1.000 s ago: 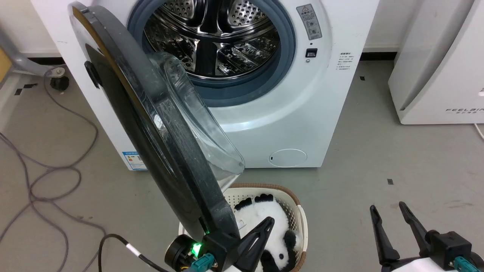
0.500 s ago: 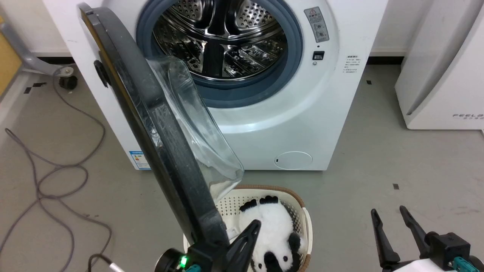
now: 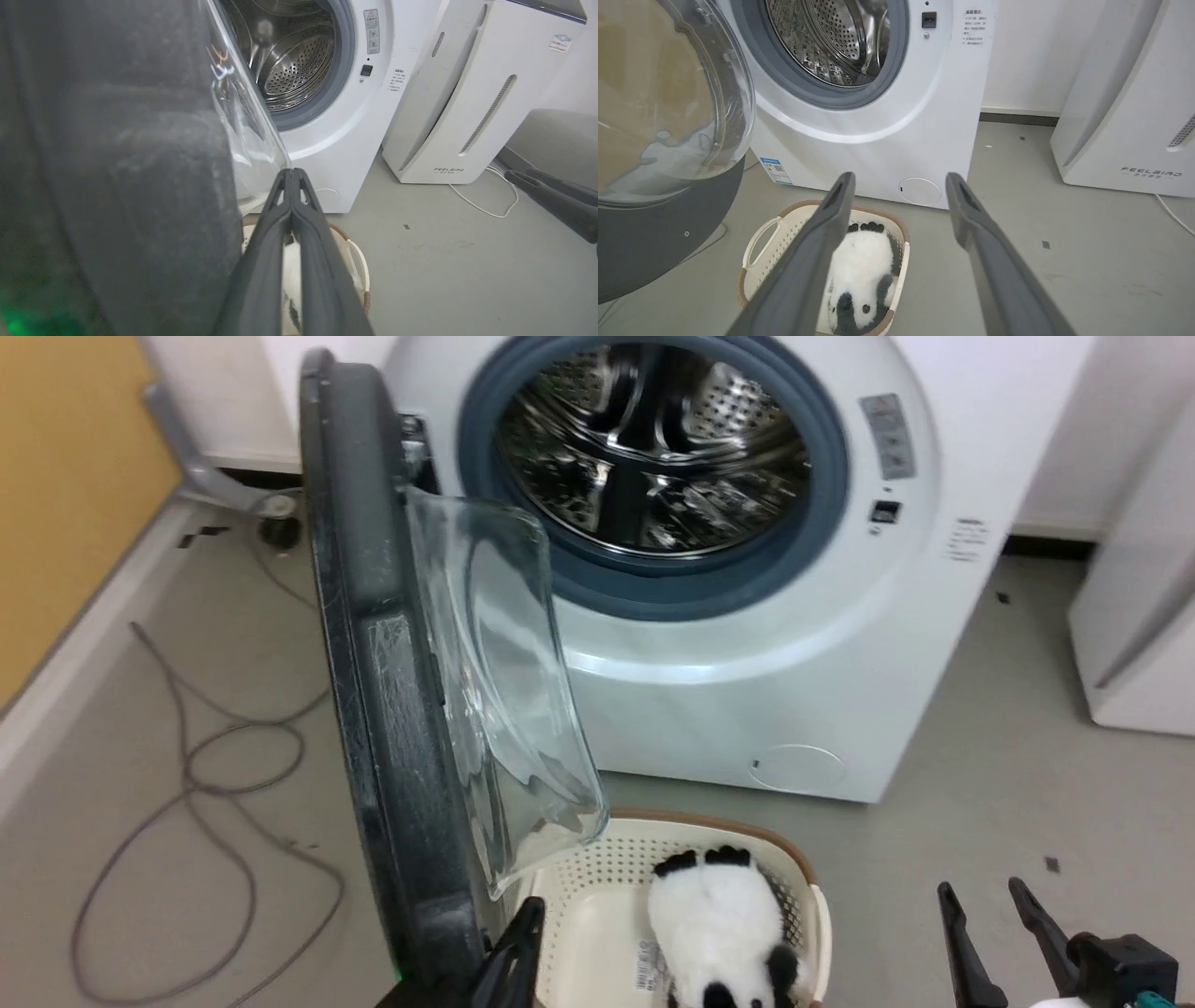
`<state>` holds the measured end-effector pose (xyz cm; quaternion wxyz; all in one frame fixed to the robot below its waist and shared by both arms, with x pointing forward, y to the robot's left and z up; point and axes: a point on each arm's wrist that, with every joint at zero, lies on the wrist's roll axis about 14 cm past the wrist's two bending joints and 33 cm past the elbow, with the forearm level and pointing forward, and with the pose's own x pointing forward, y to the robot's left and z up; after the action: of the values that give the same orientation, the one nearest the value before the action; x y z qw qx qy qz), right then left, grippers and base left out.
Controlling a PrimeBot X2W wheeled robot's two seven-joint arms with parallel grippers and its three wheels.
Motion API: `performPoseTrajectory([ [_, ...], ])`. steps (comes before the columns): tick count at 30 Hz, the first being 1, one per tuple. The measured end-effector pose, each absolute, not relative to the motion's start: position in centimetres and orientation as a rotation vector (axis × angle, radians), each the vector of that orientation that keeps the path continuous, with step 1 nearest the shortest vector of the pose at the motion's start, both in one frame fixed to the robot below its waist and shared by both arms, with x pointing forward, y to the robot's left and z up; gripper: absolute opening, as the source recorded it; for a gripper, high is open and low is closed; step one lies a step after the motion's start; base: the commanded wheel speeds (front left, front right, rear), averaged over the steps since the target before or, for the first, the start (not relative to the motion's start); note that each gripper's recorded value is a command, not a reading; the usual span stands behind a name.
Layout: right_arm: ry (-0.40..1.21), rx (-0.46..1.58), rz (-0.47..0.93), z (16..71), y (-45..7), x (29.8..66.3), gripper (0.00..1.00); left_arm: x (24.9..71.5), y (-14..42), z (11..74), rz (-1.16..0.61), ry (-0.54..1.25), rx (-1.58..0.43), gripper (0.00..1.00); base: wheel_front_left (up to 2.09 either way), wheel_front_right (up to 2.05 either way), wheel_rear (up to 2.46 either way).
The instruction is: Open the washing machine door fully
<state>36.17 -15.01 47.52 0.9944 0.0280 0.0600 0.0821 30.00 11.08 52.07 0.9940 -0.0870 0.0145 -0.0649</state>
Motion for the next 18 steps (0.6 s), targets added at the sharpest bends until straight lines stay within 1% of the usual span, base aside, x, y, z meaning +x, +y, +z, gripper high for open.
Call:
performPoseTrajectory([
  [7,0.121,0.047,0.227,47.7,-13.0,37.1,1.0,28.3,15.3,52.6,0.049,0.0,-0.21,0.0,0.0,0.0,0.0],
  [13,0.127,0.044,0.288,47.7,-11.0,37.5,1.0,27.1,19.9,52.6,0.203,-0.029,-0.194,0.0,0.0,0.0,0.0],
  [18,0.126,0.044,0.305,47.7,-10.4,37.6,1.0,26.4,23.3,51.5,0.301,-0.019,-0.205,0.0,0.0,0.0,0.0],
])
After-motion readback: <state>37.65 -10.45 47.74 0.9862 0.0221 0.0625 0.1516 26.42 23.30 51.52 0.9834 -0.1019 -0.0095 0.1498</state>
